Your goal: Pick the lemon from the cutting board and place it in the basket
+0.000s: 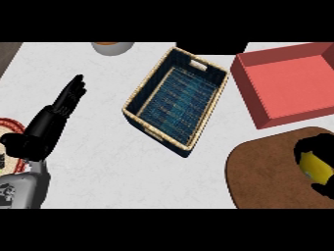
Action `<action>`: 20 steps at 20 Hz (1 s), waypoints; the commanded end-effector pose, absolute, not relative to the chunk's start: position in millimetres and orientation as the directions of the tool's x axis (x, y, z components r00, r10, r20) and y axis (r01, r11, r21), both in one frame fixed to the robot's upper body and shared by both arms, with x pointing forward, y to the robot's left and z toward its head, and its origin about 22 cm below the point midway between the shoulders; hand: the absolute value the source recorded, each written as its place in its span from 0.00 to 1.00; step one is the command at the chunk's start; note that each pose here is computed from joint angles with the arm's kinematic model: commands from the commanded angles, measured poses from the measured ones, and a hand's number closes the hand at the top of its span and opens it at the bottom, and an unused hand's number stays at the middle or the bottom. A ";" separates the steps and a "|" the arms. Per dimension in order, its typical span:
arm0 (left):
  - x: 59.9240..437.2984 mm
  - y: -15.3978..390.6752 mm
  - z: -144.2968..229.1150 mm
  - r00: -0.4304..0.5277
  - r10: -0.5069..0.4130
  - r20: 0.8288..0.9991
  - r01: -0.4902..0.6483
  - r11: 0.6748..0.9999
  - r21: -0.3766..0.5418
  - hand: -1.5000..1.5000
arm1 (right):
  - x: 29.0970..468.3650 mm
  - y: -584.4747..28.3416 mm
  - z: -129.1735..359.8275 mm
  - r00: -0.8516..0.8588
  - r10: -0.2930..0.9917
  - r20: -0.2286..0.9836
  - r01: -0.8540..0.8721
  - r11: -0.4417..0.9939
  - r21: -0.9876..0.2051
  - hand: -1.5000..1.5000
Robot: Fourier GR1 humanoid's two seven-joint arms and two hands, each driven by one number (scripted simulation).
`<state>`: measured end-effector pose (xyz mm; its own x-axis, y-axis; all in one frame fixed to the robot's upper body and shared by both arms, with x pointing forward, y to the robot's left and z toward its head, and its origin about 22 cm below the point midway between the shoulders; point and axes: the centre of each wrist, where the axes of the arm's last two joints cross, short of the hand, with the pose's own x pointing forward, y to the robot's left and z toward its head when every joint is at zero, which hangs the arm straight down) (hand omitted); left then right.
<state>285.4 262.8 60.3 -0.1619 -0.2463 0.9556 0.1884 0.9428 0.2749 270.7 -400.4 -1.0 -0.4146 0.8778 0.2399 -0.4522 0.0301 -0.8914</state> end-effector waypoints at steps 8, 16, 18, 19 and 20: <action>281.7 261.0 62.5 -0.166 -0.256 0.952 0.194 0.938 0.286 0.50 | 282.8 -245.2 -23.3 -0.270 0.915 0.300 -0.349 0.197 -0.916 1.00; 282.3 253.9 58.5 -0.156 -0.232 0.960 0.231 0.937 0.264 0.50 | 293.6 -176.7 9.2 -0.128 0.915 0.382 -0.233 0.347 -0.908 1.00; 283.8 247.6 58.7 -0.162 -0.226 0.961 0.244 0.934 0.261 0.50 | 299.2 -164.2 29.3 -0.124 0.894 0.430 -0.152 0.411 -0.899 1.00; 283.6 250.5 55.6 -0.151 -0.230 0.961 0.247 0.933 0.262 0.50 | 298.3 -158.7 34.6 -0.118 0.881 0.458 -0.119 0.445 -0.887 1.00; 283.9 244.6 57.8 -0.163 -0.217 0.962 0.262 0.931 0.254 0.50 | 302.5 -151.5 51.4 -0.142 0.852 0.504 -0.052 0.502 -0.863 1.00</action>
<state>282.5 251.9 57.9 -0.1567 -0.2320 0.9600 0.2351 0.9353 0.2644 298.9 -180.9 23.4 -0.1546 0.9154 0.3716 -0.1627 0.3474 -0.9235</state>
